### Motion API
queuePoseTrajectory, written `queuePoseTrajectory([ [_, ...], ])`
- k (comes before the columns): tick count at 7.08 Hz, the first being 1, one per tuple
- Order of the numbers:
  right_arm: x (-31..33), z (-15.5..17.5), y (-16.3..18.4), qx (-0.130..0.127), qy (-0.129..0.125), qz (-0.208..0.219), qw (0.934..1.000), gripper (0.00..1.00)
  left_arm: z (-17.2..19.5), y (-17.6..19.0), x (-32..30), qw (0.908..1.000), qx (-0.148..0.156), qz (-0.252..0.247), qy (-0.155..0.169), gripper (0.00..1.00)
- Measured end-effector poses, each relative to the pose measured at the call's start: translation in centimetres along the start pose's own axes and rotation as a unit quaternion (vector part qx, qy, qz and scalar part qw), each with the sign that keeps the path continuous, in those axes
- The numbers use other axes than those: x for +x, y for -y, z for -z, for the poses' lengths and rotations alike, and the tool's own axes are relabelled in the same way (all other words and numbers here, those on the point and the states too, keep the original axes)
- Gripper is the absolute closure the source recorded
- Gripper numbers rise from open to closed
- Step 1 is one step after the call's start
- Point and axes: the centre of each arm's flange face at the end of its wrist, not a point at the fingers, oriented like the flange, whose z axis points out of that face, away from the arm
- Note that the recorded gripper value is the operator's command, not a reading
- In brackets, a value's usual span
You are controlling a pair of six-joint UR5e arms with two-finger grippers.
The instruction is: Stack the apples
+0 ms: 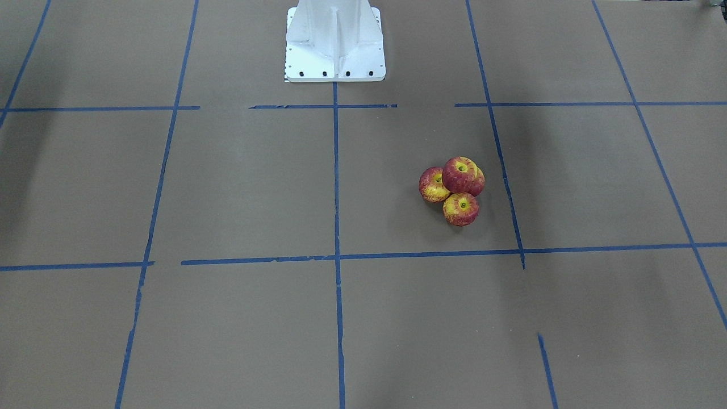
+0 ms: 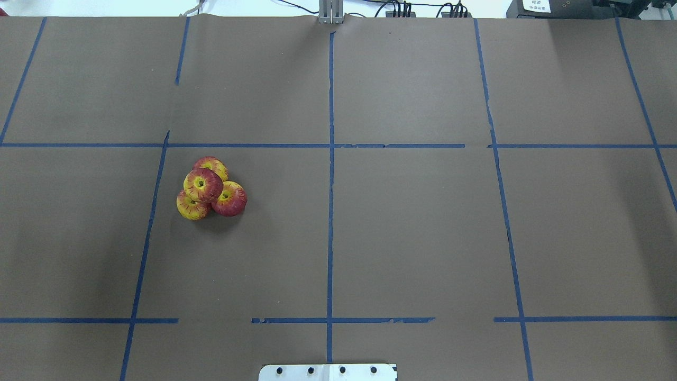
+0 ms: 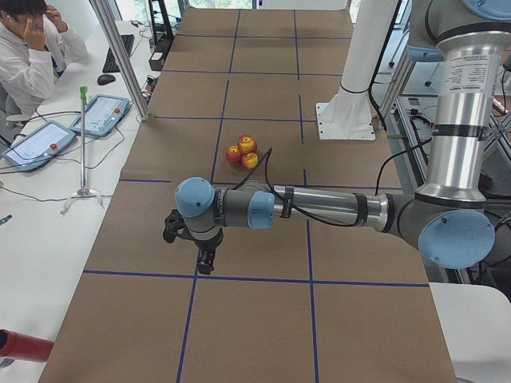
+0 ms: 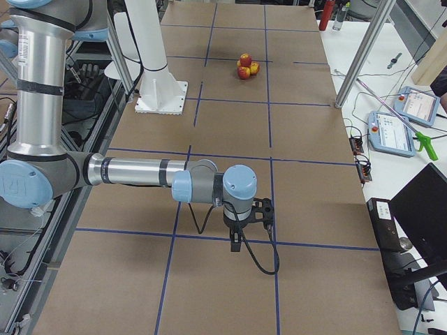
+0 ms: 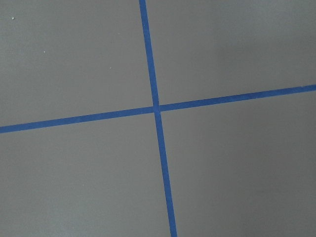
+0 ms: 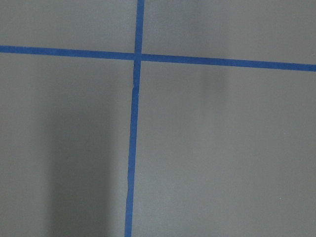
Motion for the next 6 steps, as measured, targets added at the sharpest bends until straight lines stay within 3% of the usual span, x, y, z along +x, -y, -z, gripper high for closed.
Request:
queuePoseTrajectory([
  [6, 0.0, 0.0, 0.0, 0.0, 0.0, 0.0, 1.0, 0.0, 0.29, 0.4, 0.42, 1.0, 0.002, -0.003, -0.002, 0.0],
])
